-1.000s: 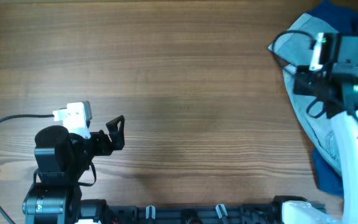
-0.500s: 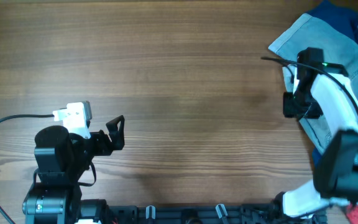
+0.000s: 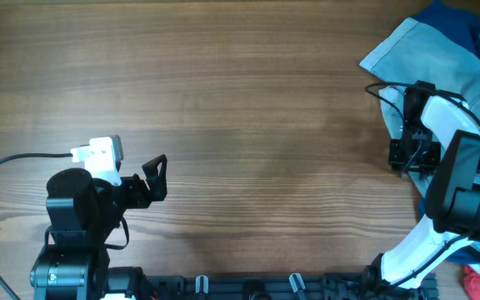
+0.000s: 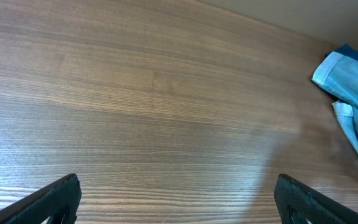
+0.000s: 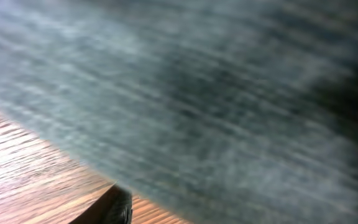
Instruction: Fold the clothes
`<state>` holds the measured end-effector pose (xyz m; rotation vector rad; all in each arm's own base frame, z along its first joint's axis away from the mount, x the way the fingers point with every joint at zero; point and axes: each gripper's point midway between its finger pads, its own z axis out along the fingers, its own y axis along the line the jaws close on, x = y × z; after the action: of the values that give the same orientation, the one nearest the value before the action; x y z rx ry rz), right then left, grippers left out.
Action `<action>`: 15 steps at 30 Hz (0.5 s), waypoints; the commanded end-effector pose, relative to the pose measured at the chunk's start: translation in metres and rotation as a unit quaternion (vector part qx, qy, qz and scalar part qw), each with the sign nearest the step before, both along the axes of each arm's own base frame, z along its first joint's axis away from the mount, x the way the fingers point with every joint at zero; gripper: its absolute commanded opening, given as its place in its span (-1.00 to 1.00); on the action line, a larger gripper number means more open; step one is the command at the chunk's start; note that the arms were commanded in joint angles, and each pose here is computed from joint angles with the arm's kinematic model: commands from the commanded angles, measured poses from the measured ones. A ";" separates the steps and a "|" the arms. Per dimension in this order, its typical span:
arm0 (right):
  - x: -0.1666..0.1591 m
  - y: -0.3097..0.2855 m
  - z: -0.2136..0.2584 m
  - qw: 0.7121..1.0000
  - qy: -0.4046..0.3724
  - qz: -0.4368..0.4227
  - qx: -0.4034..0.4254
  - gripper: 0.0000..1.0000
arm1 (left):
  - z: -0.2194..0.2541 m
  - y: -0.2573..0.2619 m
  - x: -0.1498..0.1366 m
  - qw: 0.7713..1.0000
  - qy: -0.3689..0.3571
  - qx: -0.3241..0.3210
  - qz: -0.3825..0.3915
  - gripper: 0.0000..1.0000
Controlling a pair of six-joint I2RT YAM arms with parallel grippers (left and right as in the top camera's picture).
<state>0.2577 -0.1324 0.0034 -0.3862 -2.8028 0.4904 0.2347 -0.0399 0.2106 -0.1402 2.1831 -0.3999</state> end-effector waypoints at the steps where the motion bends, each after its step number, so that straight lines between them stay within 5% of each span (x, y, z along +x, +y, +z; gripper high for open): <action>1: -0.004 -0.006 0.000 1.000 0.006 -0.012 -0.017 -0.17 | 0.009 -0.003 0.000 1.000 -0.010 -0.009 -0.006 1.00; 15: -0.005 -0.006 0.042 0.999 -0.024 -0.007 -0.023 -0.14 | 0.009 -0.003 0.000 1.000 -0.010 -0.009 -0.006 0.99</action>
<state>0.2505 -0.1311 0.0345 -0.4022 -2.8270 0.5054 0.2347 -0.0399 0.2106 -0.1402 2.1831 -0.3999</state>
